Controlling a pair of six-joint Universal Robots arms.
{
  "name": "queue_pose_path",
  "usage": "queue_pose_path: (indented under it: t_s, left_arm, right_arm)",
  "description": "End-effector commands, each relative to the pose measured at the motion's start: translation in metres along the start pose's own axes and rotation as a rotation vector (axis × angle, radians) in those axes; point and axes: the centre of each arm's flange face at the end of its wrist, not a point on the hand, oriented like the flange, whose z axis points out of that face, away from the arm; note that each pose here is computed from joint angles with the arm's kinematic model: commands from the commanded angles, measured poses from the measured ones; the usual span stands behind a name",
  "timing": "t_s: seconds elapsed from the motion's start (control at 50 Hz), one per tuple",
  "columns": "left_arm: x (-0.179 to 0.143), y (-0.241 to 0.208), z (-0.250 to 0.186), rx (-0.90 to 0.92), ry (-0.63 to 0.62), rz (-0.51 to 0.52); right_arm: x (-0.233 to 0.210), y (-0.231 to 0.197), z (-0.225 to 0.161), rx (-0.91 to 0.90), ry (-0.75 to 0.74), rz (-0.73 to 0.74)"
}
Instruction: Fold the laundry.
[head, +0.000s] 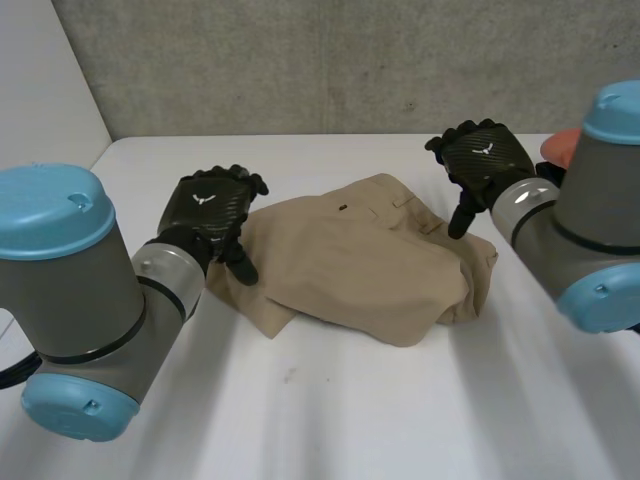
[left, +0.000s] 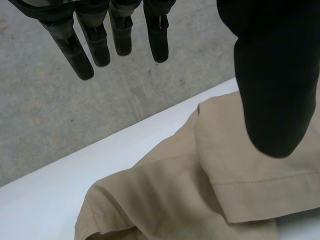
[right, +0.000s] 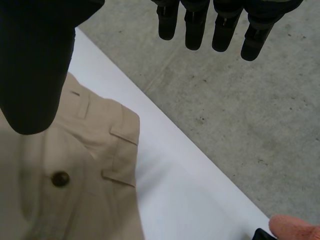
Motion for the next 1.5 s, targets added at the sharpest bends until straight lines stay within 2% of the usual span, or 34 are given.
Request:
queue_pose_path:
  t_s: [0.02,0.24,0.48,0.58,0.72,0.9,1.04,1.18,1.26,1.34,1.42,1.5]
  left_arm:
    - [0.035,-0.014,-0.013,0.002,0.082,0.083]
    - [0.107,-0.015,-0.011,-0.006,0.219,0.123]
    - [0.174,0.016,-0.001,-0.041,0.207,0.222]
    - [0.184,0.025,0.004,-0.054,0.197,0.267]
    - [0.181,0.028,0.018,-0.053,0.163,0.296]
    - [0.168,0.006,0.02,-0.008,0.129,0.255]
    - [0.148,-0.025,0.011,0.035,0.098,0.222]
    - [0.105,-0.09,-0.012,0.152,0.067,0.125]
    - [0.073,-0.144,-0.038,0.278,0.059,0.05]
    - [0.05,-0.188,-0.069,0.402,0.054,-0.011]
    - [0.031,-0.224,-0.101,0.512,0.065,-0.059]
    - [0.013,-0.242,-0.112,0.565,0.055,-0.093]
  right_arm:
    - [0.035,0.025,0.013,-0.018,-0.084,-0.092]
    - [0.073,0.085,0.023,-0.194,-0.122,-0.203]
    - [0.053,0.128,0.035,-0.13,-0.266,-0.201]
    - [0.048,0.139,0.043,-0.11,-0.259,-0.212]
    - [0.036,0.148,0.051,-0.079,-0.261,-0.227]
    - [0.026,0.142,0.056,-0.028,-0.254,-0.182]
    - [0.037,0.112,0.051,0.021,-0.218,-0.104]
    - [0.078,0.014,0.019,0.187,-0.094,-0.076]
    - [0.118,-0.052,-0.011,0.309,0.025,-0.015]
    - [0.137,-0.098,-0.037,0.406,0.073,0.036]
    - [0.144,-0.135,-0.058,0.498,0.087,0.072]
    - [0.133,-0.16,-0.068,0.576,0.066,0.1]
